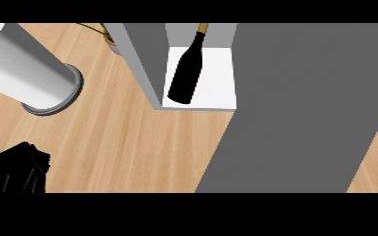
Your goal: Pick up the wine, place it into the cabinet and close the cabinet
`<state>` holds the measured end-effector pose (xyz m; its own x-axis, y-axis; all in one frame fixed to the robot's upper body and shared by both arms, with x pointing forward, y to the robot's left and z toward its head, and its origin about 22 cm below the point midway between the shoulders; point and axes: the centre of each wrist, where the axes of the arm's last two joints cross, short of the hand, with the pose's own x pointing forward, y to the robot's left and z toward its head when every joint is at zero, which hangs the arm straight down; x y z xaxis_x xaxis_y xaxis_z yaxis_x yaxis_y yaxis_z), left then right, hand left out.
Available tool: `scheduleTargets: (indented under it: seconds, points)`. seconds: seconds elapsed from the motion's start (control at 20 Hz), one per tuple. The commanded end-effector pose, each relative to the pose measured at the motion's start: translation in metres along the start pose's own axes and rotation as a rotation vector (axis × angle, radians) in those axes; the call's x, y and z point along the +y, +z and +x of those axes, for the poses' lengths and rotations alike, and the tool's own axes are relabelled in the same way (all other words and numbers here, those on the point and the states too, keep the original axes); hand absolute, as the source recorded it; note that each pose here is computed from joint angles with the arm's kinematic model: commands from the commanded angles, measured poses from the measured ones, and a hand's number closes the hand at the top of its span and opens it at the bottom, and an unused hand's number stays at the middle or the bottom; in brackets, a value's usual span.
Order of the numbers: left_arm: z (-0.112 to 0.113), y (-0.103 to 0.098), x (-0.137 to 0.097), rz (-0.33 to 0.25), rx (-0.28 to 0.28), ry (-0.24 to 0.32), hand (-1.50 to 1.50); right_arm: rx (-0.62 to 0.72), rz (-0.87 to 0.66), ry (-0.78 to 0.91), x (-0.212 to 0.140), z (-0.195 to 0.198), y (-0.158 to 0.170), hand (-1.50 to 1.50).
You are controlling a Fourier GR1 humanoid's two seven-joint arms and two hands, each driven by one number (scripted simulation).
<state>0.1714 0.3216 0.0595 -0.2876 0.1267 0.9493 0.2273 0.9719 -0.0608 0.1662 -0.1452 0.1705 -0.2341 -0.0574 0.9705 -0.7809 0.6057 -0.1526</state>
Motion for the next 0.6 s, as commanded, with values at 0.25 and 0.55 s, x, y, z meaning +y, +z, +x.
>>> scheduleTargets:
  seconds: [0.25, 0.55]
  points:
    - [0.016, -0.007, 0.009, -0.027, -0.005, 0.004, 1.5, -0.088, 0.026, -0.112, 0.026, 0.036, -0.088, 1.5]
    - [0.008, 0.004, -0.001, -0.025, 0.007, 0.019, 1.5, -0.067, -0.009, -0.181, 0.005, 0.029, -0.142, 1.5]
